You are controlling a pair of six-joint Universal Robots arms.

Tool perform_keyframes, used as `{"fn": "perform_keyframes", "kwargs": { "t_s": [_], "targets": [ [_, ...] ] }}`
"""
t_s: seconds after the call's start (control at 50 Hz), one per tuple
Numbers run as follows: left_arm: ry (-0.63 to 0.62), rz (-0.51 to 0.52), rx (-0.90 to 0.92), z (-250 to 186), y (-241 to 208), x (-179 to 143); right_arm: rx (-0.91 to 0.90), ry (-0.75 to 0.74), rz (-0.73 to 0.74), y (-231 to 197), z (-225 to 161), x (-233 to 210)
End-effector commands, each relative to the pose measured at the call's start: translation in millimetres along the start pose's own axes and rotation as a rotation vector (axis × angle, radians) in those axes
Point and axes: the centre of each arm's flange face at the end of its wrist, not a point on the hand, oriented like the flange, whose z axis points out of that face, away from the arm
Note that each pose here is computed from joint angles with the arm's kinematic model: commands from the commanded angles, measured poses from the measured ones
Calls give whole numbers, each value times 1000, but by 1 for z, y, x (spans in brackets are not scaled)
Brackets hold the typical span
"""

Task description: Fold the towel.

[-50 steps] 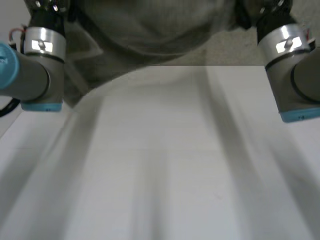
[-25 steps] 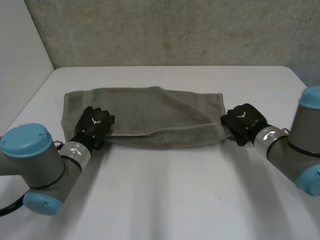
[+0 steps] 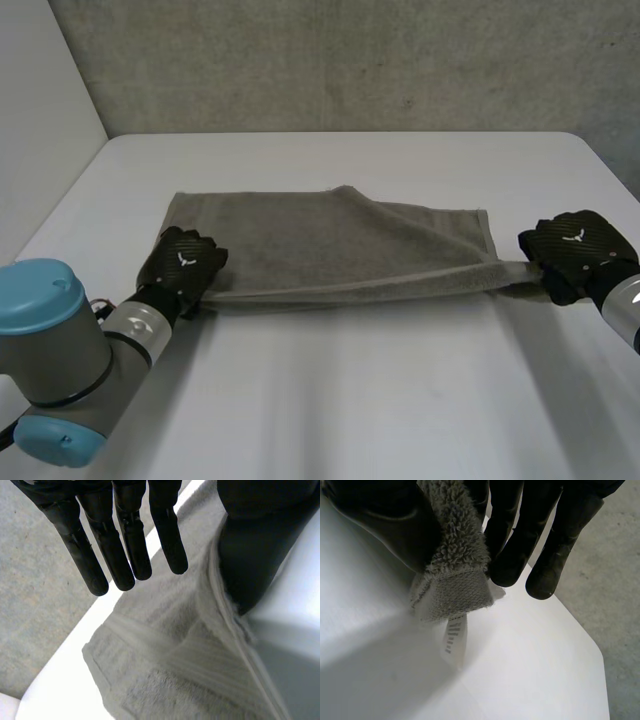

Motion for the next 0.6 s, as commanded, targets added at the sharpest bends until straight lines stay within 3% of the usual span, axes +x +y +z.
{"fn": "perform_keyframes", "kwargs": {
  "t_s": [0.02, 0.3, 0.6],
  "targets": [
    [-1, -8, -32, -5, 8, -1, 1, -16, 14, 7, 2, 0],
    [-63, -6, -47, -19, 4, -12, 2, 44, 19, 17, 7, 17],
    [-62, -5, -37, -22, 1, -12, -35, -113, 134, 17, -2, 0]
  ]
}}
